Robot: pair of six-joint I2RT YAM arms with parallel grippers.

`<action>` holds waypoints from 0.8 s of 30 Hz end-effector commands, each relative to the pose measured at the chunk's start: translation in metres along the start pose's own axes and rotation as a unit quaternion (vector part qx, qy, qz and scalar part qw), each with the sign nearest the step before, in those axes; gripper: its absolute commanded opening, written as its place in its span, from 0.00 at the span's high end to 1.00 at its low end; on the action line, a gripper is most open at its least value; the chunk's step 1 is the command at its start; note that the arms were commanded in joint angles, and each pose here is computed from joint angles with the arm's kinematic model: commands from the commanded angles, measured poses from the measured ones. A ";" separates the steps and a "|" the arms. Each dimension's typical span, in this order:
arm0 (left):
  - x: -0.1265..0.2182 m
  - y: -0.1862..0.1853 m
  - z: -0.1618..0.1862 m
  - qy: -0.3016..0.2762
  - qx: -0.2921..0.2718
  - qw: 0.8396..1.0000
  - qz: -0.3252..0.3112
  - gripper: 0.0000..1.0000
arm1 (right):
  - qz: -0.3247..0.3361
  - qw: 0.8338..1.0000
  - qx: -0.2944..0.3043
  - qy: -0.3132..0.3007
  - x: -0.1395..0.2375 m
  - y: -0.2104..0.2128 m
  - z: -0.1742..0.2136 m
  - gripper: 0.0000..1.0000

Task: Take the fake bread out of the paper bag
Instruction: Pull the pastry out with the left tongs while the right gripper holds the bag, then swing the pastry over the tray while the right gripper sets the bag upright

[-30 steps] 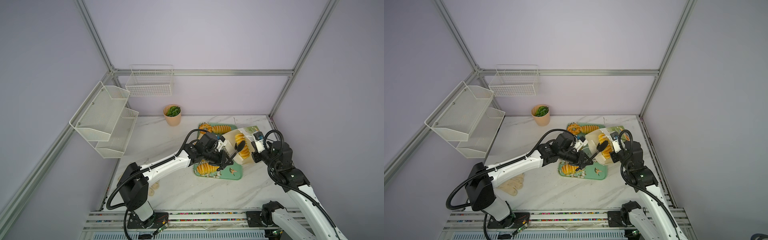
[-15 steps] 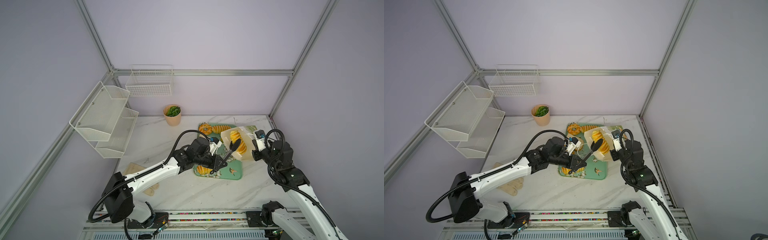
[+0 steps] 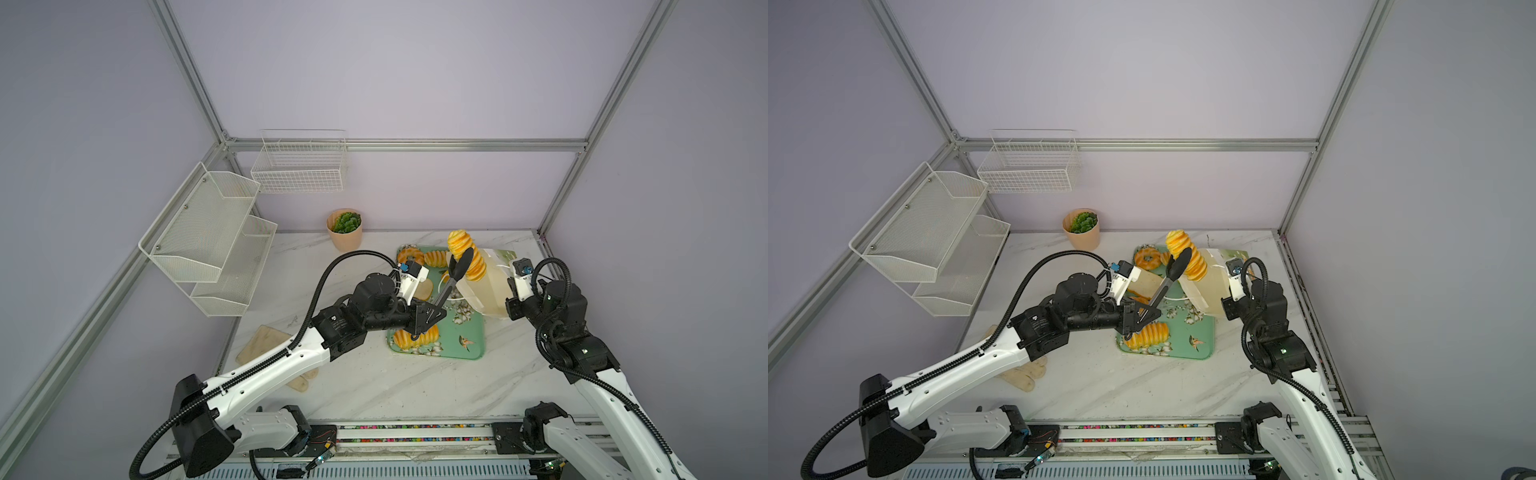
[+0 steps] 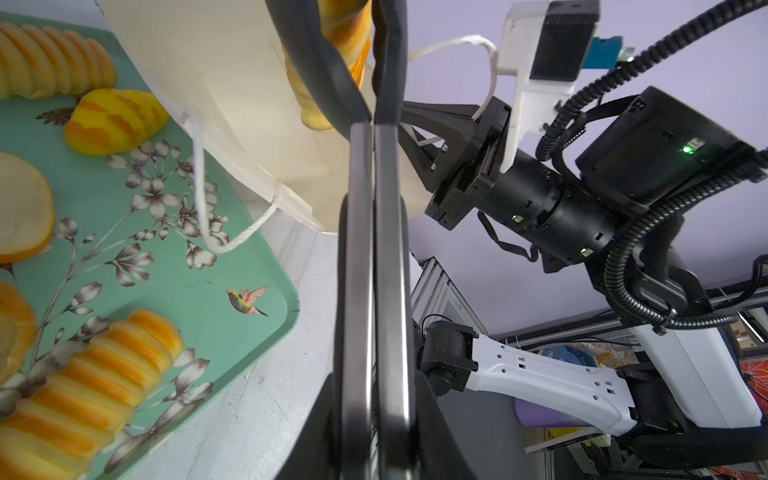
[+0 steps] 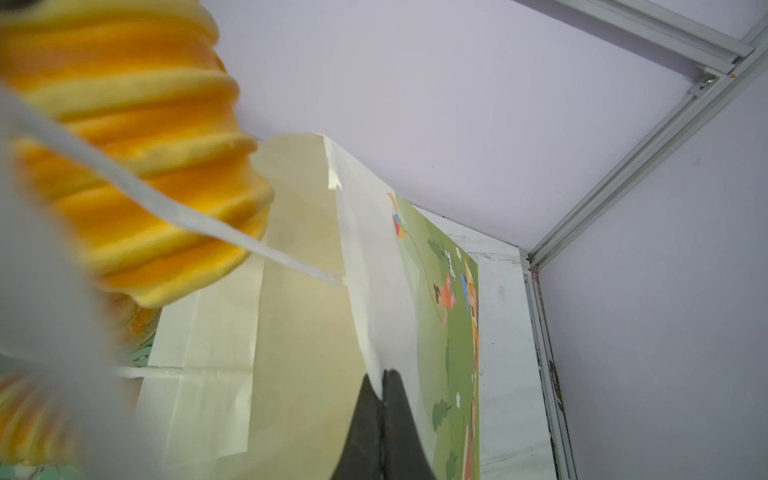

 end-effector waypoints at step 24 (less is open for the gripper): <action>0.084 0.037 -0.029 -0.166 0.023 0.979 -0.116 1.00 | 0.073 0.984 -0.162 0.029 -0.085 -0.060 -0.080 1.00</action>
Point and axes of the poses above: each gripper's point midway between its finger pads, its own x axis back along the fingers, its own y axis along the line the jaws close on, z = x × y, the point moved 4 cm from there along x, back along the fingers, and after that the axes turned 5 degrees about x, right-handed, at the moved point
